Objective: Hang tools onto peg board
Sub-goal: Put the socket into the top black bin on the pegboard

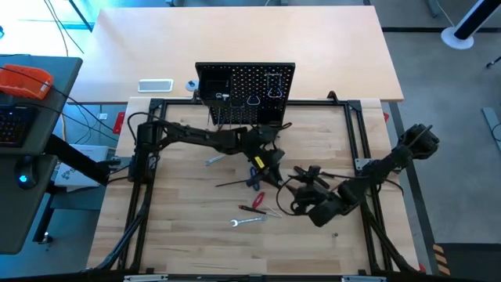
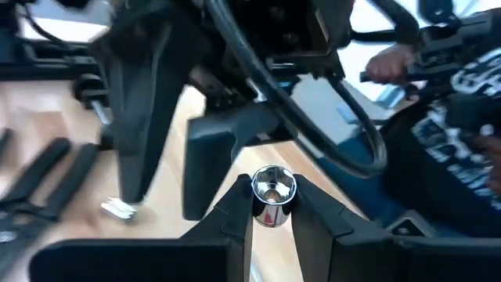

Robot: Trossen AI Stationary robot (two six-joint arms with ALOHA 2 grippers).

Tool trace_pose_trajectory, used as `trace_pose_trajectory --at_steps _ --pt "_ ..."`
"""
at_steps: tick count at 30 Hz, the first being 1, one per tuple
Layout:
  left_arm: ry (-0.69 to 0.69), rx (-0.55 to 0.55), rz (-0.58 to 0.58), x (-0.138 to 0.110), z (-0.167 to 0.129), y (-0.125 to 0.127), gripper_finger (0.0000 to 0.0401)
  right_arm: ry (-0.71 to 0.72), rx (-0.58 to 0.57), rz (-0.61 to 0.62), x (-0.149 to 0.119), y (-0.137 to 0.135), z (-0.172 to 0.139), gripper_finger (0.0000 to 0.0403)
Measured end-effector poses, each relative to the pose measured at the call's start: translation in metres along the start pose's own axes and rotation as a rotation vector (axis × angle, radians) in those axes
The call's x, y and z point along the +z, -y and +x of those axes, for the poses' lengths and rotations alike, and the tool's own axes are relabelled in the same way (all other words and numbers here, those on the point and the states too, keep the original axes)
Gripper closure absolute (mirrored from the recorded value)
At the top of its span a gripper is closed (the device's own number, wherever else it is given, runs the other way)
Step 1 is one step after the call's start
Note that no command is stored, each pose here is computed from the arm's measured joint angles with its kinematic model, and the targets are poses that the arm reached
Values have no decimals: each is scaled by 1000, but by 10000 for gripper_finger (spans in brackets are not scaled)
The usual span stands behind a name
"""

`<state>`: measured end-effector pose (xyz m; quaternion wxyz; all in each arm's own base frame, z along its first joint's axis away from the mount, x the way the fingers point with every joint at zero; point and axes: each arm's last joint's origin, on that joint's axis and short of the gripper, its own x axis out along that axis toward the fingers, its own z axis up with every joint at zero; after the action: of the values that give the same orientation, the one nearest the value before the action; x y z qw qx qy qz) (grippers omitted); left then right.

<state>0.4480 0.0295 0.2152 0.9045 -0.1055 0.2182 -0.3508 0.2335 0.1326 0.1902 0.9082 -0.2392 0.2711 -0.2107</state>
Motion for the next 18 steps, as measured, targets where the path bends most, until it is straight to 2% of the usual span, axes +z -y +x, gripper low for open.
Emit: trace_pose_trajectory --at_steps 9,18 --pt "1 7 -73 -1 -3 -4 352 102 -33 -98 17 0 -1 238" --pt "51 -34 -87 6 -1 -1 352 140 -50 -111 25 3 1 238"
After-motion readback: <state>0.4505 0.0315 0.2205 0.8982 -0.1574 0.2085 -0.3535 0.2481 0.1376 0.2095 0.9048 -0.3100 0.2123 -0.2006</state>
